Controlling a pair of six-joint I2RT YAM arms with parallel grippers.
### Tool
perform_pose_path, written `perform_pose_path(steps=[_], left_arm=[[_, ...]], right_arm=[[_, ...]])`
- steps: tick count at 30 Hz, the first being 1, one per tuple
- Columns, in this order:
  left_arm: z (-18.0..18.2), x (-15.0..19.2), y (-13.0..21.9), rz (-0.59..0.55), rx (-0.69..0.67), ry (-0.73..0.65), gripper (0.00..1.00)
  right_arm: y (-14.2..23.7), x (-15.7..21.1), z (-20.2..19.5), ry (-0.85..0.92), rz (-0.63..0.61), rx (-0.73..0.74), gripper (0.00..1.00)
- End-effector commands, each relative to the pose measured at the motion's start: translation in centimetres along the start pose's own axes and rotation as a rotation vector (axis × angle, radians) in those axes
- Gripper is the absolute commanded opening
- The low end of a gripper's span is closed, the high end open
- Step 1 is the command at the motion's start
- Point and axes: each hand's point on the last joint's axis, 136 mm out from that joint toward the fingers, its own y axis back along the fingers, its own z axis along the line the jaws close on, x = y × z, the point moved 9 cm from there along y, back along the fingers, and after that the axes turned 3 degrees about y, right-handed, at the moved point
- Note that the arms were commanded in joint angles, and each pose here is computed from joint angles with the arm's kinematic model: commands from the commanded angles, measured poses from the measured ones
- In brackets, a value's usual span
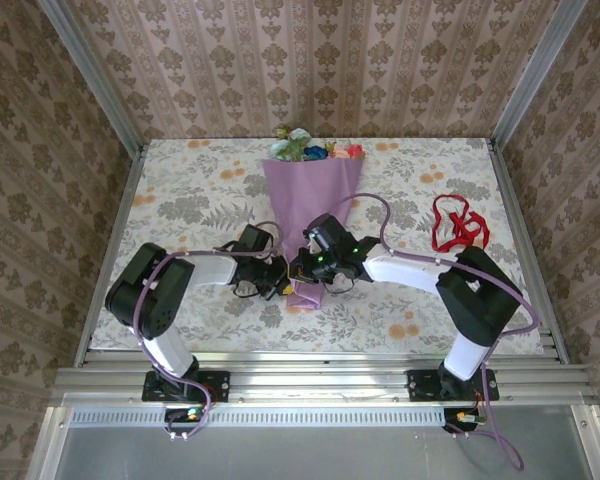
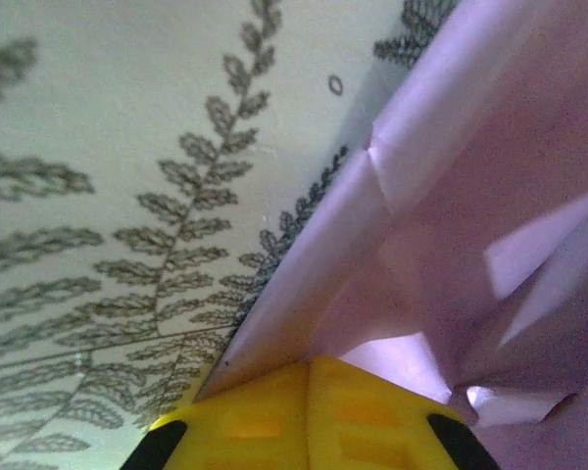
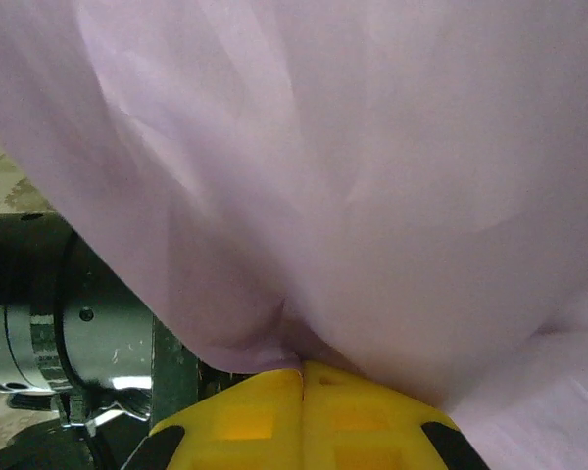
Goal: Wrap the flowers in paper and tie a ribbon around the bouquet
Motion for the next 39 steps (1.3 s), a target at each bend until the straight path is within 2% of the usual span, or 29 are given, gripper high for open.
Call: perform_pose_path(steps=[1,8,13,16,19,22,24,29,32,39], left_arm=[[1.3,0.1,-0.6,-0.055,-0.039,0.020,0.05],[0.2,0.3,1.4,-0.150,0.030,0.007,0.04],[-1.2,0.9,4.3,-0.214,0.058,0.014,0.18],[-0.8,1.3,6.3,-0.251,0.000,0.062,0.27],[-0.3,1.2,8.3,-0.305,-0.002,0.078,0.31],[0.7,0.3,9.4,-0.308,-0.009,0.112,0.21],[1.7,-0.1,8.8,-0.265,-0.016,0.146,0.12],[3.7,-0.2,7.1,-0.243,-0.010,0.197,0.01],[4.0,-0.4,6.1,-0.228,0.017,0.211,0.00],[5.6,1.1,4.4,-0.203,-0.030,0.240,0.00]], right_arm=[[-2.3,0.3,0.8,0.028,0.031,-0.124,0.00],[-4.0,0.7,-0.5,-0.003,0.059,-0.177,0.00],[-4.0,0.6,-1.0,-0.008,0.053,-0.186,0.00],[-3.9,0.6,-1.0,-0.005,0.052,-0.188,0.00],[-4.2,0.5,-1.0,-0.004,0.061,-0.193,0.00],[-4.6,0.3,-0.9,-0.003,0.067,-0.200,0.00],[-4.8,0.2,-0.9,-0.004,0.068,-0.203,0.00],[-5.3,0.1,-0.6,0.001,0.083,-0.212,0.00],[-5.9,0.1,-0.5,0.002,0.094,-0.215,0.00],[-7.2,-0.3,-0.4,-0.017,0.089,-0.234,0.00]])
